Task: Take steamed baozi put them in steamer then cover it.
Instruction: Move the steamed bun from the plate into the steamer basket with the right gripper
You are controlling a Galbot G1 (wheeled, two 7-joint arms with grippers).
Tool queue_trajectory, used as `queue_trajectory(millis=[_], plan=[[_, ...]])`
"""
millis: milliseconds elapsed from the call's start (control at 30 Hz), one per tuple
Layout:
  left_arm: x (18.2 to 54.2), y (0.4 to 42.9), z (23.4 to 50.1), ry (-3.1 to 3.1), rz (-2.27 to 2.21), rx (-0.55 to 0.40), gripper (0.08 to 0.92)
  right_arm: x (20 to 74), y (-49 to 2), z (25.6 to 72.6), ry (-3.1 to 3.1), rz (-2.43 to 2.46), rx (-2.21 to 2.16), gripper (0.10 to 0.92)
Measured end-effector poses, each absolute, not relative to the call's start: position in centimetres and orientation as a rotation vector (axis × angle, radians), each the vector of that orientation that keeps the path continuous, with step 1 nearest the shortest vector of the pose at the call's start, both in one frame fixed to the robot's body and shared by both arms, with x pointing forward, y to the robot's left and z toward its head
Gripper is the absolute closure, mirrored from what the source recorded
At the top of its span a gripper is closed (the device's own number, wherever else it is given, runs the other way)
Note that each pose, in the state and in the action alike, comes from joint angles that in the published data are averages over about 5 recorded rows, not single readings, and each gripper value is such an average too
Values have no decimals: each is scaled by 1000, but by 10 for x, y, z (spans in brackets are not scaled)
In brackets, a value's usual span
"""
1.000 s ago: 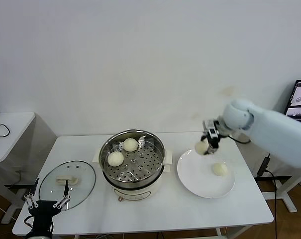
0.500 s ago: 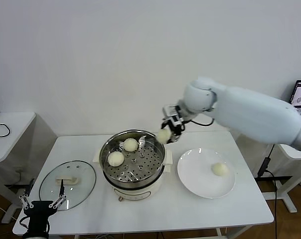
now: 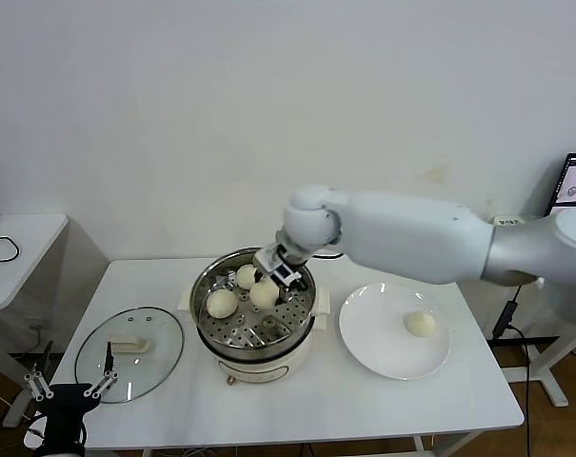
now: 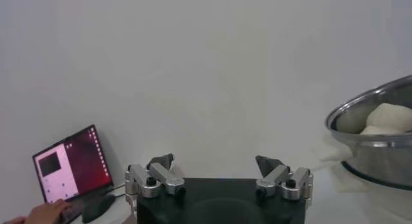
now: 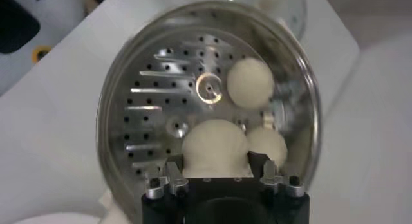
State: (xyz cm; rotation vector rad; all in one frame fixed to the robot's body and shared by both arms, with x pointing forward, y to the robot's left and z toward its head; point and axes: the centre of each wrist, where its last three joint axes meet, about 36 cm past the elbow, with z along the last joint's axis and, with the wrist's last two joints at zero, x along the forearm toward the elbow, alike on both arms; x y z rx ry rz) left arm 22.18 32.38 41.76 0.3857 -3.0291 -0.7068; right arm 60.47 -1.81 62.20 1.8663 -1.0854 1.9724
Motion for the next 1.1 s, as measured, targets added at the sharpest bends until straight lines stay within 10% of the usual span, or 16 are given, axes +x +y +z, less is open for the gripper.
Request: queue_trajectory(millis=[833,1100], plan=[[221,326,417,-3026,-707,408,177,573,36,584,-685,2159,2101,372],[221,326,417,-3027,-709,403,177,573,32,593,-685,2165,2111,214]])
